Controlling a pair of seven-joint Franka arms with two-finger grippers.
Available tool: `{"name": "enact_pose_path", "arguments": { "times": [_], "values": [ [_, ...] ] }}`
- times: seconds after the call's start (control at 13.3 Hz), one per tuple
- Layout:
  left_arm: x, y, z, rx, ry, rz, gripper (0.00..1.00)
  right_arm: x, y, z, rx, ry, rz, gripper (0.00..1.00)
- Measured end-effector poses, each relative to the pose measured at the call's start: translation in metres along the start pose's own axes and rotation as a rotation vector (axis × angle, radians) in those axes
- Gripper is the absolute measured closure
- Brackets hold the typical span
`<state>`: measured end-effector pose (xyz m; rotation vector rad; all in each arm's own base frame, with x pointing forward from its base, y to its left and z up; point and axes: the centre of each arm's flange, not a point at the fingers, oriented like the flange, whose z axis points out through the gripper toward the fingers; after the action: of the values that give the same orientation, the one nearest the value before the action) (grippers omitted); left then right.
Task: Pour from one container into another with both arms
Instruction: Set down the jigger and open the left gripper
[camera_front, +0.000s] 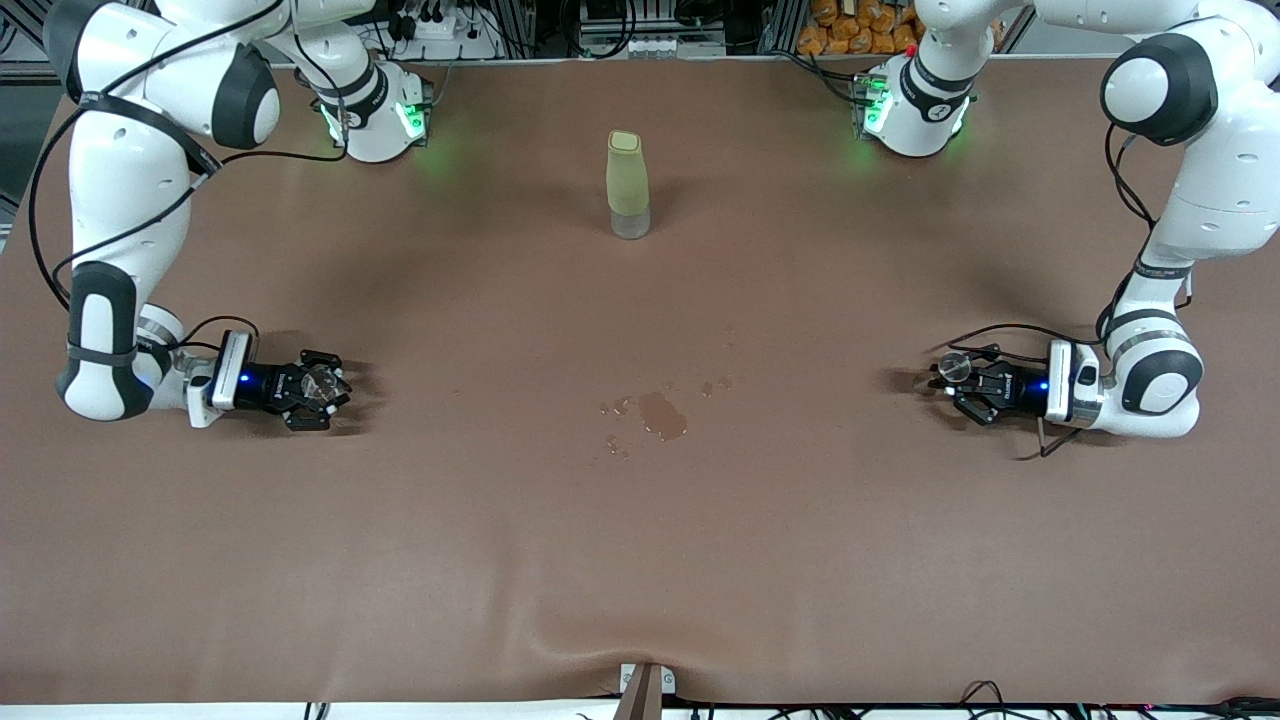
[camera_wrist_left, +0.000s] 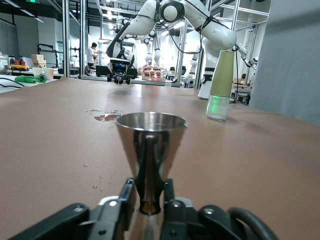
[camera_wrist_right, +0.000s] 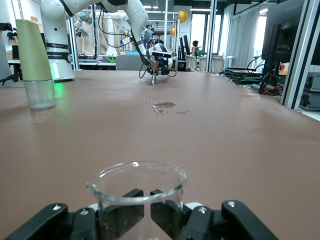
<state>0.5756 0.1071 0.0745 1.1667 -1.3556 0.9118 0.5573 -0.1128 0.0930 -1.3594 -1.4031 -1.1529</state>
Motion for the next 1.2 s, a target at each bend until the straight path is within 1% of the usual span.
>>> {"name": "enact_pose_path", "arguments": {
  "times": [0.15, 0.45, 0.53, 0.68, 0.75, 0.83, 0.9, 0.98, 1.13, 1.2],
  "values": [
    [0.0, 0.0, -0.001, -0.008, -0.008, 0.001, 0.4, -0.011, -0.002, 0.005, -0.003, 0.004, 0.009, 0.85],
    [0.001, 0.0, -0.005, -0.007, -0.016, 0.006, 0.01, -0.026, -0.008, 0.014, 0.004, 0.016, 0.025, 0.85],
    [0.0, 0.001, -0.011, 0.0, -0.026, 0.003, 0.0, -0.027, -0.009, 0.014, 0.005, 0.016, 0.026, 0.85],
    [-0.002, 0.006, -0.035, 0.027, -0.063, -0.037, 0.0, -0.026, -0.008, 0.013, 0.004, 0.016, 0.026, 0.7],
    [-0.001, 0.009, -0.054, 0.036, -0.098, -0.076, 0.0, -0.027, -0.008, 0.012, 0.002, 0.015, 0.026, 0.59],
    [0.003, 0.012, -0.074, 0.034, -0.142, -0.13, 0.0, -0.027, -0.008, 0.01, -0.002, 0.015, 0.027, 0.47],
    [0.013, 0.012, -0.095, 0.032, -0.198, -0.19, 0.0, -0.027, -0.009, 0.008, -0.006, 0.015, 0.027, 0.38],
    [0.026, 0.01, -0.114, 0.038, -0.254, -0.246, 0.0, -0.028, -0.009, 0.005, -0.01, 0.014, 0.028, 0.26],
    [0.059, 0.008, -0.148, 0.074, -0.355, -0.38, 0.0, -0.028, -0.008, -0.002, -0.017, 0.007, 0.046, 0.02],
    [0.082, 0.006, -0.159, 0.088, -0.415, -0.454, 0.0, -0.026, -0.006, -0.01, -0.022, -0.007, 0.054, 0.0]
  ]
}}
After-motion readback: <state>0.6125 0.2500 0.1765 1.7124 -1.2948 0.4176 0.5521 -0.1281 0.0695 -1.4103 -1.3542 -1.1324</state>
